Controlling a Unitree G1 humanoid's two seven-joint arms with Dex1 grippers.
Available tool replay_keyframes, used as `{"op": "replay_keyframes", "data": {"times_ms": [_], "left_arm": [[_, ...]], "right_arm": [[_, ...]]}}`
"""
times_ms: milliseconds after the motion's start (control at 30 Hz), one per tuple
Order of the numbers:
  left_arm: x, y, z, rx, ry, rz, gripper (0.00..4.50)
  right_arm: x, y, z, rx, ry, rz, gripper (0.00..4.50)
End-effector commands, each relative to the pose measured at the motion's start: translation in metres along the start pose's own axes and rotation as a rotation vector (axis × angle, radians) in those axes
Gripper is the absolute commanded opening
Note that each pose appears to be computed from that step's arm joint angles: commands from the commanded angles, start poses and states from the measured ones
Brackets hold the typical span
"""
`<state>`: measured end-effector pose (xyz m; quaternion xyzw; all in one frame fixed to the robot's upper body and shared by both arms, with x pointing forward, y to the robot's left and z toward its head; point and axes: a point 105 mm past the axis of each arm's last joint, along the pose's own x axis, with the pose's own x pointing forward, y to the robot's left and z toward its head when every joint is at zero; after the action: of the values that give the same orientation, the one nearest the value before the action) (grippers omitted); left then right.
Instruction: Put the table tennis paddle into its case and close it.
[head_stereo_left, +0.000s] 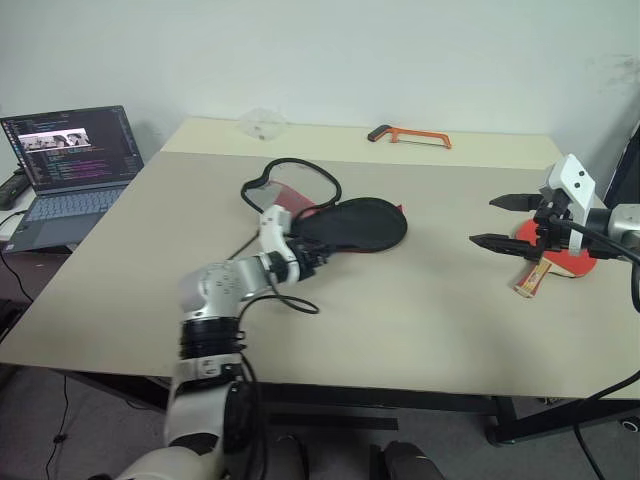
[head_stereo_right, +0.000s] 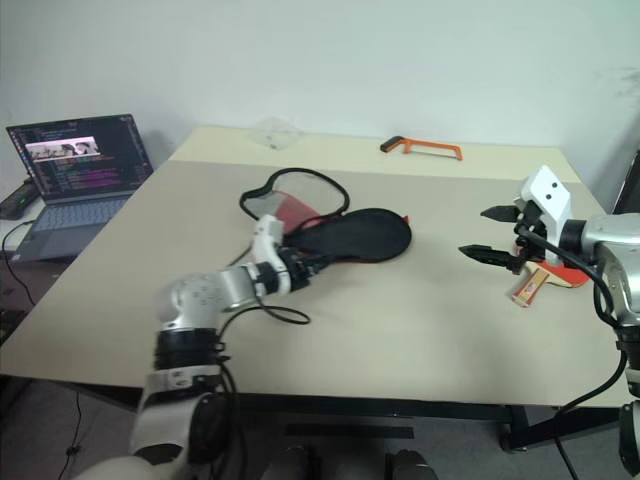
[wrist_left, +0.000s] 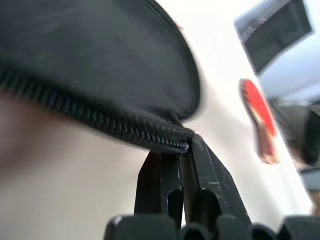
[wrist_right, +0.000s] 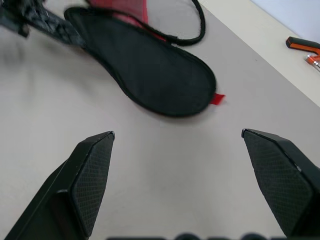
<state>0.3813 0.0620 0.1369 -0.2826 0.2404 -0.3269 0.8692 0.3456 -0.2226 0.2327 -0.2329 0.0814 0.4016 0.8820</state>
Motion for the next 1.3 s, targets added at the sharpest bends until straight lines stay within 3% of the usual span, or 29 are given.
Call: {"op": "replay_keyframes", "data": {"times_ms": [33,500,700,933,1233,1300], "left_arm": [[0.013,-0.03,-0.001,0.024,-0.026,-0.072,0.02],[0.093,-0.07,-0.015,0.066,-0.08,-0.04,0.02],[0.124,-0.111,-0.024,0.061,-0.057,-0.122,0.02],[0.14,-0.155,-0.046,0.073,-0.008,-0.202,0.02],[0.142,-0.169,-0.063,0.128,0.041,-0.252,0.02],[0.14,-0.165,-0.062,0.129,0.056,-0.264,0.75]], "right_arm": [[-0.006,-0.004,0.017,-0.051,-0.039,-0.024,4.5],[-0.007,-0.004,0.02,-0.066,-0.039,-0.032,4.5],[-0.006,-0.004,0.022,-0.075,-0.042,-0.029,4.5],[-0.005,-0.004,0.025,-0.085,-0.043,-0.031,4.5],[-0.005,-0.004,0.026,-0.088,-0.048,-0.037,4.5],[-0.003,-0.004,0.026,-0.087,-0.049,-0.037,4.5]]}}
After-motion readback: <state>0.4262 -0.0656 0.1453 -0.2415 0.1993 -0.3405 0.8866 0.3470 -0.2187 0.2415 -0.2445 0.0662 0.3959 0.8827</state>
